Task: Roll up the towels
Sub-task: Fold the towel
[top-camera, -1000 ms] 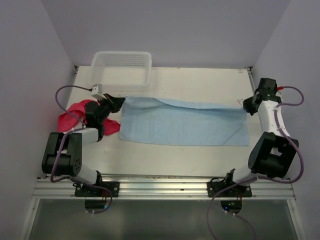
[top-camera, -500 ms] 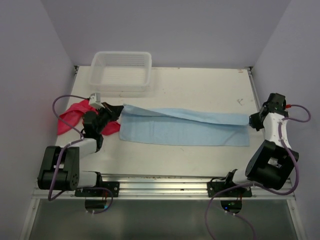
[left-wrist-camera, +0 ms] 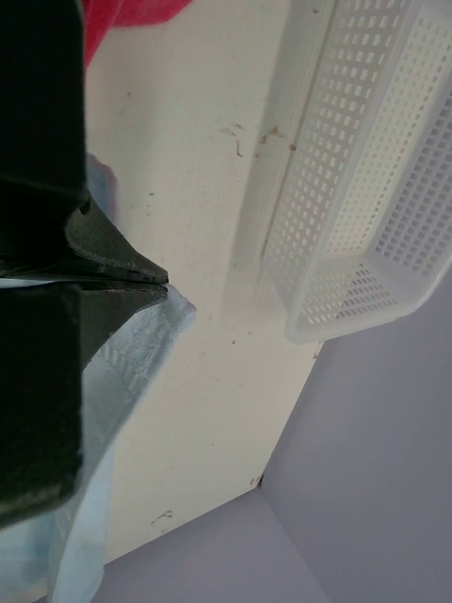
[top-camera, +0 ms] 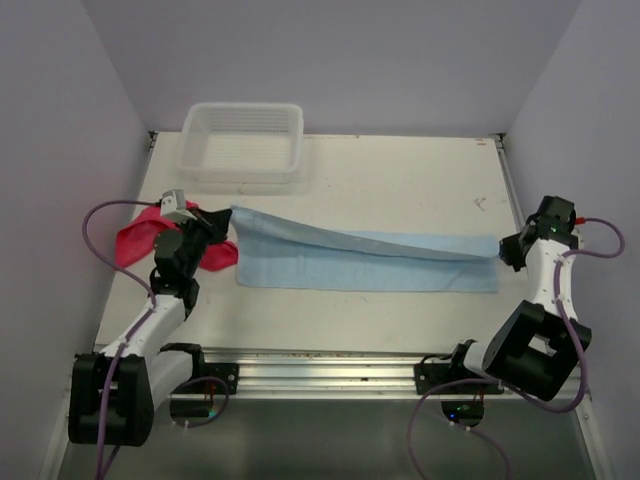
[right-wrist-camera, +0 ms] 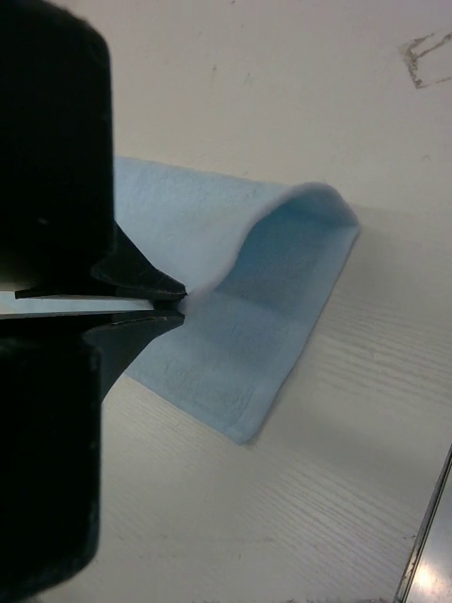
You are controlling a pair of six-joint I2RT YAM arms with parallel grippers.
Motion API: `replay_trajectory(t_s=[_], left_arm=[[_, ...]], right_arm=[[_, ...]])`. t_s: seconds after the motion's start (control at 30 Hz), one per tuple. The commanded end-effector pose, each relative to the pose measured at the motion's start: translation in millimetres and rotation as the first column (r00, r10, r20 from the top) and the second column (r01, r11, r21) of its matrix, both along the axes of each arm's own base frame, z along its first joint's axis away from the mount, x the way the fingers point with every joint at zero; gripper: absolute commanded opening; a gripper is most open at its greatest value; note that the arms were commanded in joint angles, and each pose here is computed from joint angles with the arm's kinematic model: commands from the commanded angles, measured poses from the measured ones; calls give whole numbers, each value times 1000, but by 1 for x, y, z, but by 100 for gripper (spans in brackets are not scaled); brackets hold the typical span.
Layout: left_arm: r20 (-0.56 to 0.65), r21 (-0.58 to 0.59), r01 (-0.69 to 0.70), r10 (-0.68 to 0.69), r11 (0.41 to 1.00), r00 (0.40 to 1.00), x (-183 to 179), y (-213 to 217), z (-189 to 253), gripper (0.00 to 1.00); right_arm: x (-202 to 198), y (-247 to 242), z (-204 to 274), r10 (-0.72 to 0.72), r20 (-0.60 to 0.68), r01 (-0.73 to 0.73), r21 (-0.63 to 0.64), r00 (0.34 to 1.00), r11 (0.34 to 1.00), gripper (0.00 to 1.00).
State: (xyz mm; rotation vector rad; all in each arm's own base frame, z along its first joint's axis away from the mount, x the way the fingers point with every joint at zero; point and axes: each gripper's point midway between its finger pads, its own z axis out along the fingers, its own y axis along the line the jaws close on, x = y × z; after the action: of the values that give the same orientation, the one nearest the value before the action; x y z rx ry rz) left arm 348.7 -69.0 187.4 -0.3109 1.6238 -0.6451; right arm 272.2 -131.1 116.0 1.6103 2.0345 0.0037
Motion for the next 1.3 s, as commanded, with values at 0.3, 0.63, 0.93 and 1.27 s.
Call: replay_trajectory(t_s=[0.3, 0.63, 0.93, 1.27], left_arm=[[-86, 27, -62, 64, 998, 994, -32, 14, -41, 0], [-106, 1, -7, 7, 1000, 994, -54, 4, -66, 0], [-139, 16, -41, 43, 999, 989, -63, 11, -84, 0], [-132, -5, -5, 4, 1000, 991, -73, 4, -89, 46]], right_arm=[[-27, 13, -29, 22, -44, -20, 47, 999, 999, 0], [-35, 17, -42, 32, -63, -27, 69, 998, 997, 0], [-39, 18, -48, 40, -86, -34, 67, 995, 997, 3], [-32, 25, -40, 60, -40, -56, 99, 997, 993, 30]])
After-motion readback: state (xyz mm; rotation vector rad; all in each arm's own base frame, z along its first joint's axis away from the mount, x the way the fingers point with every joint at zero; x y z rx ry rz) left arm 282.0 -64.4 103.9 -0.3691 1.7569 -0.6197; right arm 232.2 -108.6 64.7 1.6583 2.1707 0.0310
